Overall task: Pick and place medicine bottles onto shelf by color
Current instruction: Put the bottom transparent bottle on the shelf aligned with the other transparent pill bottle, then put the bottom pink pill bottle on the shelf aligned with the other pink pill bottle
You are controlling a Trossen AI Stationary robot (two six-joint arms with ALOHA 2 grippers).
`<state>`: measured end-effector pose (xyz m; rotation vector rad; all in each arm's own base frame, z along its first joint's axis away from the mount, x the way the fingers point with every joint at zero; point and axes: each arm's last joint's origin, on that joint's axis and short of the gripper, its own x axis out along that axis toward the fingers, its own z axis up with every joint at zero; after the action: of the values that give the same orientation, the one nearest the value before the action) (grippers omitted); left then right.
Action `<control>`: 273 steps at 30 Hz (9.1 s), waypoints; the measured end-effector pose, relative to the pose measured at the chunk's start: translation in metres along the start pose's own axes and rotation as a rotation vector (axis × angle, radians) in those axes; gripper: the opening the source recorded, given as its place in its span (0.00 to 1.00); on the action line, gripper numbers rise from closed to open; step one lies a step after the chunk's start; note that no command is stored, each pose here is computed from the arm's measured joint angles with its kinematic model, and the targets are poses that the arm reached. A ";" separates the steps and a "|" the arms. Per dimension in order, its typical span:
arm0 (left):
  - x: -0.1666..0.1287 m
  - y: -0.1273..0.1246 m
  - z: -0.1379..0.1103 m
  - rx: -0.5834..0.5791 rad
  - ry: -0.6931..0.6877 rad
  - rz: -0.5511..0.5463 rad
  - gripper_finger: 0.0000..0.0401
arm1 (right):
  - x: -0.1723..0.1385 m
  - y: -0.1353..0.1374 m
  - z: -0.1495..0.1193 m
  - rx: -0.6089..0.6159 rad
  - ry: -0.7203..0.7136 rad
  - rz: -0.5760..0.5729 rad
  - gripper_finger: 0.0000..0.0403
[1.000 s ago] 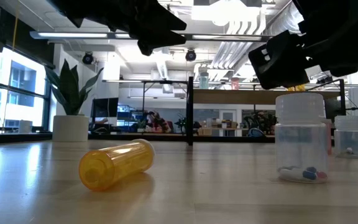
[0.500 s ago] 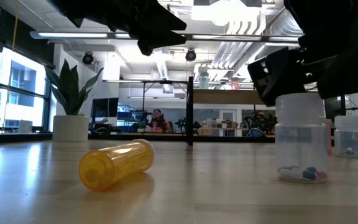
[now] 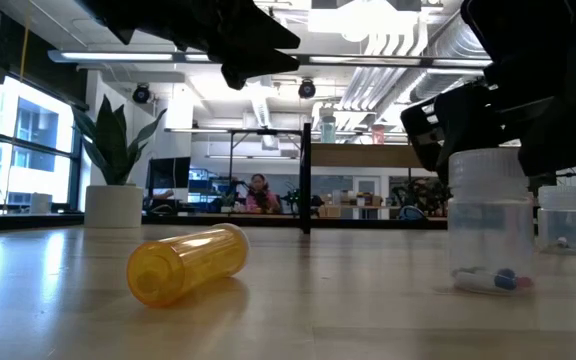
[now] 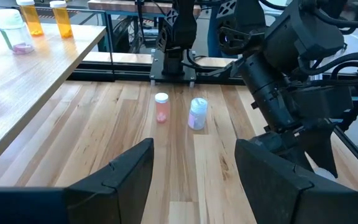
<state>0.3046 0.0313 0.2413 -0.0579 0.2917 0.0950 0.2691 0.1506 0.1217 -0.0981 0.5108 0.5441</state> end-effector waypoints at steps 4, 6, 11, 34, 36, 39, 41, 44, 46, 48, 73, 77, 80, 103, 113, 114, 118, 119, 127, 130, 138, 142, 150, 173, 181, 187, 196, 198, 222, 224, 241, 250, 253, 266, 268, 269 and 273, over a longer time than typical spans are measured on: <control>0.000 0.000 0.000 0.000 0.000 0.000 0.54 | 0.000 0.000 0.000 0.000 0.000 0.000 0.36; 0.000 0.000 0.000 0.000 0.000 0.000 0.54 | 0.000 0.000 0.000 -0.006 0.000 0.000 0.34; 0.000 0.000 0.000 0.000 0.001 0.000 0.54 | -0.001 -0.001 0.001 -0.049 -0.004 -0.002 0.33; 0.000 0.000 -0.002 0.000 0.016 0.001 0.54 | -0.149 -0.008 0.082 -0.196 -0.181 -0.726 0.32; 0.000 0.000 -0.002 0.000 0.016 0.001 0.54 | -0.163 -0.009 0.085 -0.194 -0.195 -0.821 0.32; 0.000 0.000 -0.002 0.000 0.016 0.001 0.54 | -0.181 -0.011 0.089 -0.174 -0.205 -0.979 0.32; 0.000 0.000 -0.002 0.000 0.016 0.001 0.54 | -0.192 -0.015 0.090 -0.152 -0.196 -1.091 0.32; 0.000 0.000 -0.002 0.000 0.017 0.001 0.54 | -0.206 -0.023 0.090 -0.091 -0.189 -1.236 0.32; 0.000 0.000 -0.002 0.000 0.017 0.001 0.54 | -0.213 -0.030 0.089 -0.057 -0.184 -1.305 0.32; 0.000 0.000 -0.002 0.000 0.017 0.001 0.54 | -0.219 -0.037 0.088 -0.010 -0.187 -1.367 0.32; 0.000 0.000 -0.002 0.000 0.024 0.001 0.54 | -0.248 -0.103 0.024 0.593 -0.090 -1.578 0.32; 0.000 0.000 -0.002 0.000 0.024 0.001 0.54 | -0.252 -0.108 0.022 0.625 -0.089 -1.555 0.32; 0.000 0.000 -0.002 0.000 0.024 0.001 0.54 | -0.254 -0.111 0.020 0.643 -0.085 -1.556 0.32; 0.000 0.000 -0.003 -0.001 0.031 0.002 0.54 | -0.261 -0.126 0.010 0.734 -0.053 -1.522 0.32; 0.000 0.000 -0.003 -0.001 0.031 0.001 0.54 | -0.261 -0.127 0.011 0.697 -0.037 -1.528 0.35; 0.000 0.000 -0.003 0.000 0.031 0.002 0.54 | -0.261 -0.127 0.011 0.697 -0.037 -1.528 0.36; 0.000 0.000 -0.003 -0.001 0.031 0.002 0.54 | -0.261 -0.127 0.011 0.696 -0.037 -1.530 0.44; 0.000 0.000 -0.003 0.000 0.031 0.001 0.54 | -0.261 -0.127 0.011 0.696 -0.038 -1.530 0.46; 0.000 0.000 -0.003 -0.001 0.031 0.001 0.54 | -0.262 -0.127 0.012 0.674 -0.035 -1.531 0.49; 0.000 0.000 -0.003 0.000 0.031 0.001 0.54 | -0.265 -0.125 0.014 0.672 -0.061 -1.533 0.49; 0.000 0.000 -0.004 -0.001 0.038 0.003 0.54 | -0.280 -0.113 0.031 0.665 -0.184 -1.461 0.49; 0.000 0.000 -0.004 -0.003 0.045 0.003 0.54 | -0.282 -0.105 0.042 0.648 -0.248 -1.286 0.49; 0.000 0.000 -0.006 -0.040 0.065 0.005 0.54 | -0.267 -0.084 0.051 0.599 -0.261 -0.830 0.49; -0.028 -0.047 0.009 -0.203 0.211 -0.083 0.54 | -0.193 -0.043 0.062 0.516 -0.111 -0.728 0.49; -0.062 -0.081 -0.003 -0.274 0.397 0.036 0.54 | -0.193 -0.041 0.064 0.498 -0.131 -0.713 0.49; -0.083 -0.105 -0.026 -0.347 0.567 0.159 0.54 | -0.193 -0.041 0.064 0.494 -0.129 -0.713 0.49; -0.108 -0.134 -0.045 -0.526 0.658 0.241 0.54 | -0.192 -0.042 0.064 0.487 -0.122 -0.714 0.49; -0.113 -0.139 -0.048 -0.560 0.672 0.254 0.54 | -0.191 -0.042 0.064 0.487 -0.118 -0.715 0.49; -0.133 -0.181 -0.092 -0.727 0.857 0.430 0.54 | -0.190 -0.042 0.062 0.484 -0.099 -0.718 0.49; -0.132 -0.182 -0.095 -0.735 0.879 0.443 0.54 | -0.190 -0.042 0.062 0.484 -0.096 -0.718 0.49; -0.131 -0.194 -0.101 -0.765 0.905 0.394 0.54 | -0.190 -0.042 0.061 0.483 -0.088 -0.720 0.49; -0.134 -0.201 -0.101 -0.772 0.903 0.342 0.54 | -0.191 -0.042 0.061 0.457 -0.082 -0.742 0.49; -0.136 -0.203 -0.102 -0.768 0.902 0.338 0.54 | -0.191 -0.042 0.061 0.456 -0.081 -0.749 0.49; -0.131 -0.210 -0.110 -0.772 0.932 0.327 0.54 | -0.191 -0.042 0.061 0.456 -0.081 -0.751 0.49; -0.130 -0.210 -0.111 -0.769 0.940 0.332 0.54 | -0.191 -0.042 0.061 0.456 -0.081 -0.751 0.49; -0.130 -0.211 -0.112 -0.768 0.940 0.333 0.54 | -0.191 -0.042 0.061 0.456 -0.081 -0.751 0.49; -0.129 -0.211 -0.111 -0.776 0.938 0.327 0.54 | -0.191 -0.042 0.061 0.456 -0.081 -0.751 0.49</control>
<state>0.1710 -0.1976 0.1813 -0.8410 1.1900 0.5078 0.1775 0.0381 0.2663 0.1654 0.4674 -0.3063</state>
